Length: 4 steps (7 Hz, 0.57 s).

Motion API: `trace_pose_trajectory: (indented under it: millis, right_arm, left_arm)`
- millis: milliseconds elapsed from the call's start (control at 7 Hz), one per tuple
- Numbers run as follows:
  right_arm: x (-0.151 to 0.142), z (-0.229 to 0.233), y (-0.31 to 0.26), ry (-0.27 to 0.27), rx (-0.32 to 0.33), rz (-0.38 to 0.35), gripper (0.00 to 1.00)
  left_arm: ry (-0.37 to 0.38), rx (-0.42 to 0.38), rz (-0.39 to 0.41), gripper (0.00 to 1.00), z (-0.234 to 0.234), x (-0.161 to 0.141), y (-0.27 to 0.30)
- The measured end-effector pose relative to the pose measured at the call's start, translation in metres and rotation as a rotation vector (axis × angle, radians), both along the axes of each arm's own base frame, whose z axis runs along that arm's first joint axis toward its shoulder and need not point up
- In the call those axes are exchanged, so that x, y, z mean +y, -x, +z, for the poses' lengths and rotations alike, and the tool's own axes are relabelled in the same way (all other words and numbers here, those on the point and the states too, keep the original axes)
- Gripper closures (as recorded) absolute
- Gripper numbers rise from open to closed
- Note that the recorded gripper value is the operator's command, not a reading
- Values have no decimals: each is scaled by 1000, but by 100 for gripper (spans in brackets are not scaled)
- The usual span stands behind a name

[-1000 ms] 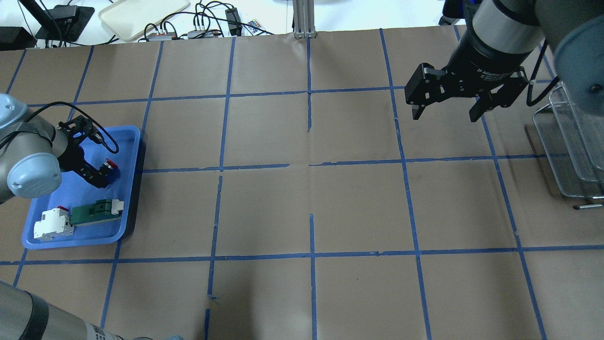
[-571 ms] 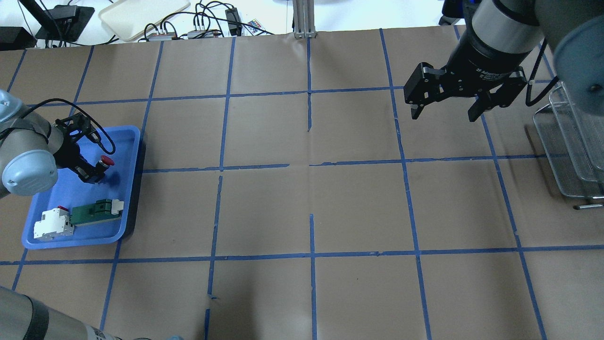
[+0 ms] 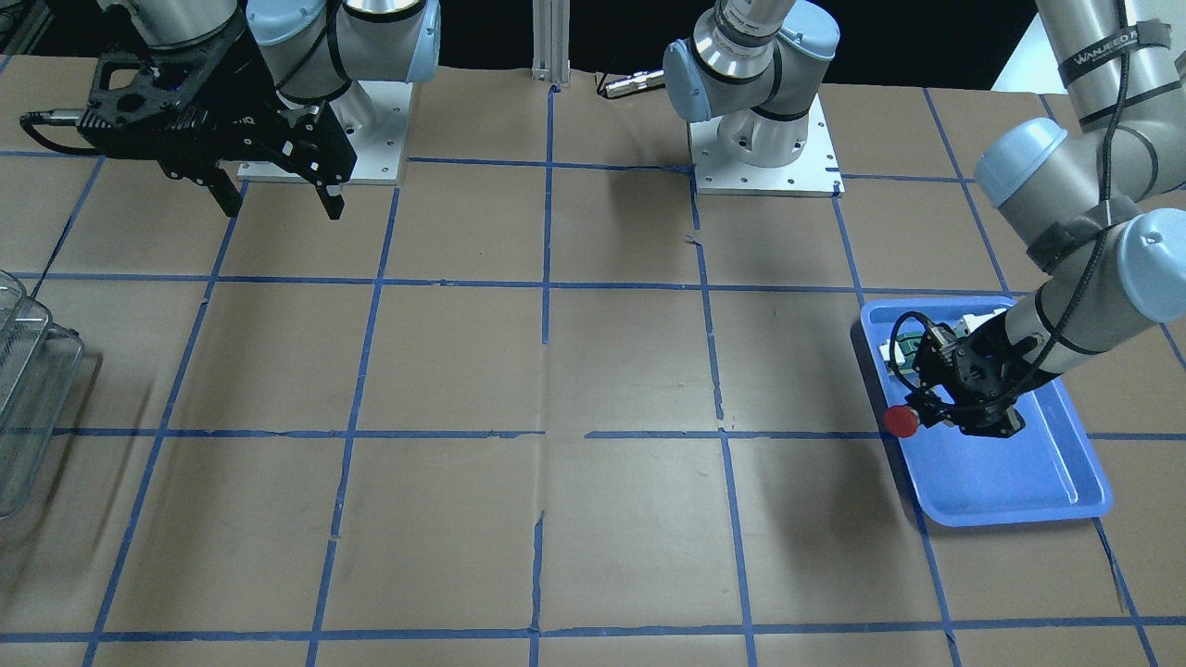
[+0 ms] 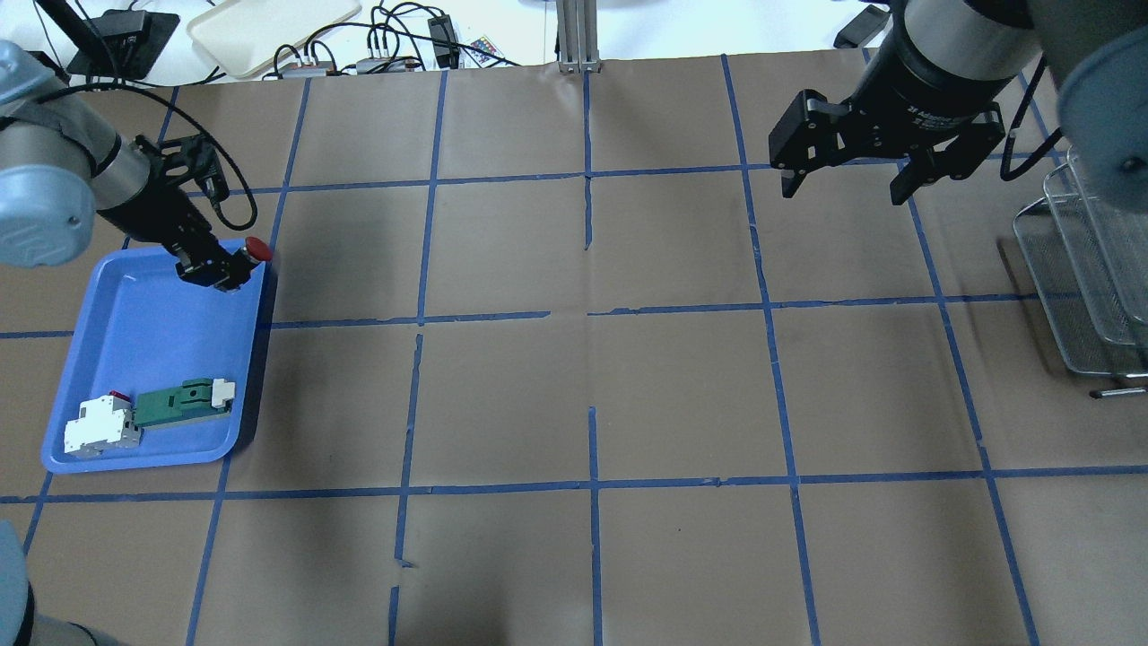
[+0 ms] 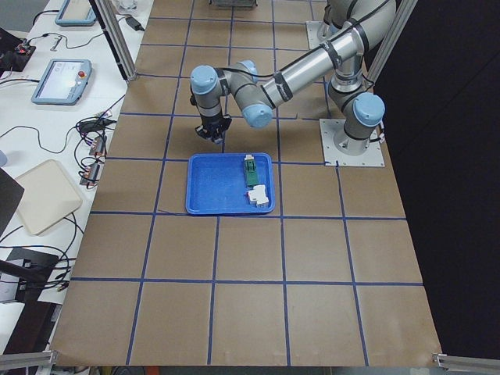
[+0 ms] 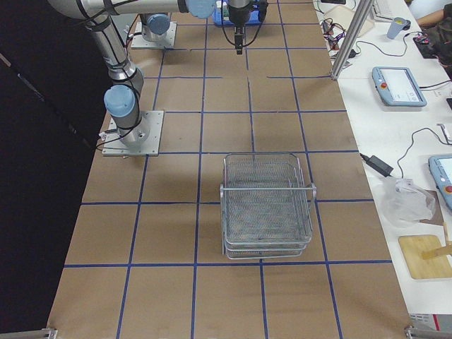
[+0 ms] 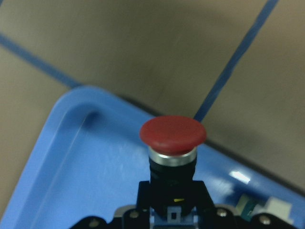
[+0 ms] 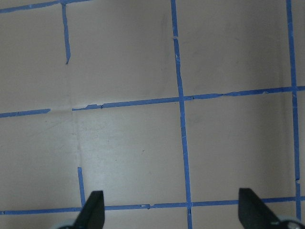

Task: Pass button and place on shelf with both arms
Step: 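Lift the button out of the tray toward the table center with left gripper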

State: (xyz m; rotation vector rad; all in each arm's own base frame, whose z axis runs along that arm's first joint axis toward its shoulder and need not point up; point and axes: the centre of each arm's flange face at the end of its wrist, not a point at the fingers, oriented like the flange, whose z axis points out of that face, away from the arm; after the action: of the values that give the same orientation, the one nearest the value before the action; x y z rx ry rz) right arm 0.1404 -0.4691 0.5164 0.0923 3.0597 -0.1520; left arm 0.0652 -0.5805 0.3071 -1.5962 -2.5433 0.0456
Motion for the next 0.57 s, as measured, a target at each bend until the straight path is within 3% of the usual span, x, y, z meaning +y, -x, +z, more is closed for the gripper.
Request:
trace_pose_trajectory:
  millis: [286,571]
  right_arm:
    - [1,6,-4,22,-43,63,0]
    - [-3,9,-5,74,-99,241,0]
  left_arm:
    - [20,114,-85,100,34,-3,80]
    - [53,261,-140,100,52,4,163]
